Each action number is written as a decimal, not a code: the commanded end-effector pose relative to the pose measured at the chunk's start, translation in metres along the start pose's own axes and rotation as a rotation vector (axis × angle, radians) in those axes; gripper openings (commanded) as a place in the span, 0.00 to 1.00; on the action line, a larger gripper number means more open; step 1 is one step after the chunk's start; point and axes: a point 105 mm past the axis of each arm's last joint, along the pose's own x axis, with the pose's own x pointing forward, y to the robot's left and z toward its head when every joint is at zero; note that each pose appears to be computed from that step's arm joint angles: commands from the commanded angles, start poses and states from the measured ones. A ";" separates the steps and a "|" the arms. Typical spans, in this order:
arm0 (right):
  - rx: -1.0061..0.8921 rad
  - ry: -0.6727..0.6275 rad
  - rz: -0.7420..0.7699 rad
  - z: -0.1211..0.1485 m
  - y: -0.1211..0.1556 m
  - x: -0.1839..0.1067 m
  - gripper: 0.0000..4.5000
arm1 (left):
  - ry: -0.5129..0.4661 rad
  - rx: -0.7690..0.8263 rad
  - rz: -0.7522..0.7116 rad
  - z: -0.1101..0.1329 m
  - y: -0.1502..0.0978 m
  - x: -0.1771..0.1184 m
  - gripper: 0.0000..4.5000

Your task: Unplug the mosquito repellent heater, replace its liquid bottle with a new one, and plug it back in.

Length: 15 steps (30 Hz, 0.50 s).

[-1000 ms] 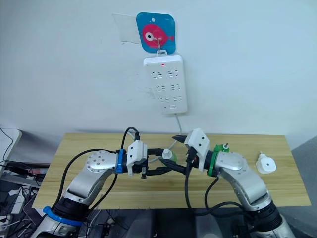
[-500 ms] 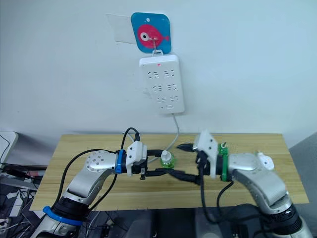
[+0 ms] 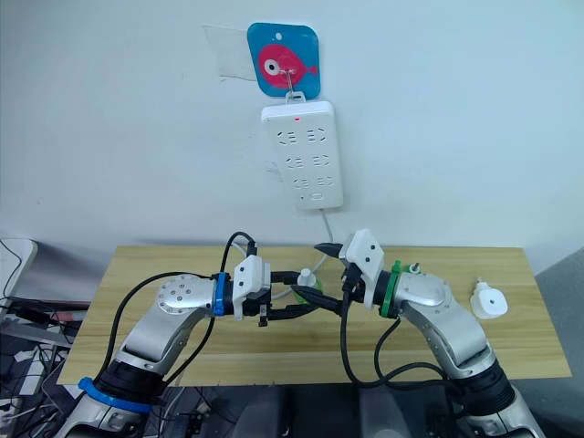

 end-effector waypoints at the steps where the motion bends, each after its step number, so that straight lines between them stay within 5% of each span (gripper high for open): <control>1: -0.028 0.049 -0.145 -0.003 -0.035 -0.033 1.00 | -0.047 0.037 -0.060 0.011 -0.009 0.005 0.49; 8: 0.023 0.110 -0.031 0.011 -0.002 -0.054 1.00 | -0.047 0.033 -0.061 0.009 -0.011 0.004 0.49; 15: 0.184 0.064 0.104 0.022 0.036 -0.034 1.00 | -0.048 0.035 -0.059 0.009 -0.010 0.003 0.49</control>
